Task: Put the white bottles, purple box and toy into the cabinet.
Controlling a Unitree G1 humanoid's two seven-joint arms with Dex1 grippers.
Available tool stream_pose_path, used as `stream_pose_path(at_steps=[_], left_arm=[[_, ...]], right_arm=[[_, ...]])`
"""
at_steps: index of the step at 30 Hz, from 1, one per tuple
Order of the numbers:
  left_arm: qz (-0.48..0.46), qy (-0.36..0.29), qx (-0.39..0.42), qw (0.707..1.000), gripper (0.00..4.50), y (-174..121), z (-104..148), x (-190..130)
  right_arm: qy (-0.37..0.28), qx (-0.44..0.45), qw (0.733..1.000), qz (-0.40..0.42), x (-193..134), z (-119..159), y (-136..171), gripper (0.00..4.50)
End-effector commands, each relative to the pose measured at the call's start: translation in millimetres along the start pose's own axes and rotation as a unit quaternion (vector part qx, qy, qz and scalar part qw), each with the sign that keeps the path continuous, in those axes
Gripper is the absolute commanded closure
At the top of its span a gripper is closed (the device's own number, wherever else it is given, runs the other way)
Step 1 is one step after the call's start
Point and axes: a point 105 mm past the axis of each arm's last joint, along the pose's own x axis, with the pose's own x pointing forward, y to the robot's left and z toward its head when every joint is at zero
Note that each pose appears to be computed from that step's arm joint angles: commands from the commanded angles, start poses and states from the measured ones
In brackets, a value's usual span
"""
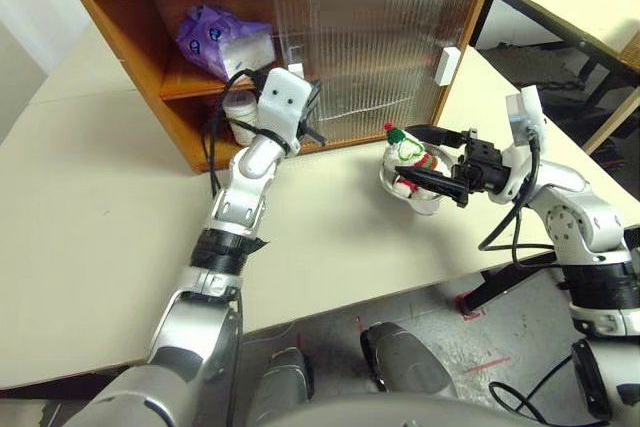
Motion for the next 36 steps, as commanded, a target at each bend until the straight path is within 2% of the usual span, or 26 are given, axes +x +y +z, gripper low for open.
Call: stream_pose_path(at_steps=[1, 10, 28, 32, 34, 36], left_arm=[[0.052, 0.03, 0.002, 0.998, 4.49, 29, -12, -15], [0.118, 0.061, 0.028, 0.991, 4.49, 79, -21, -48], [0.168, 0.1, 0.064, 0.979, 4.49, 120, -27, -97], [0.181, 0.084, 0.049, 0.979, 4.49, 123, -20, -100], [0.147, 0.026, 0.022, 0.988, 4.49, 112, -4, -94], [0.081, -0.014, 0.006, 0.997, 4.12, 93, 6, -89]], right_arm=[[0.001, -0.004, 1.0, 0.002, 1, 0, 0, 0.0], [0.002, -0.001, 1.0, 0.008, 4, 1, -2, 0.0], [0.009, -0.002, 1.0, 0.015, 3, -2, -7, 0.0], [0.009, -0.004, 1.0, 0.013, 3, -1, -8, 0.0], [0.001, 0.001, 1.0, 0.002, 2, 2, -12, 0.0], [-0.003, 0.005, 1.0, -0.003, -1, 5, -14, 0.0]])
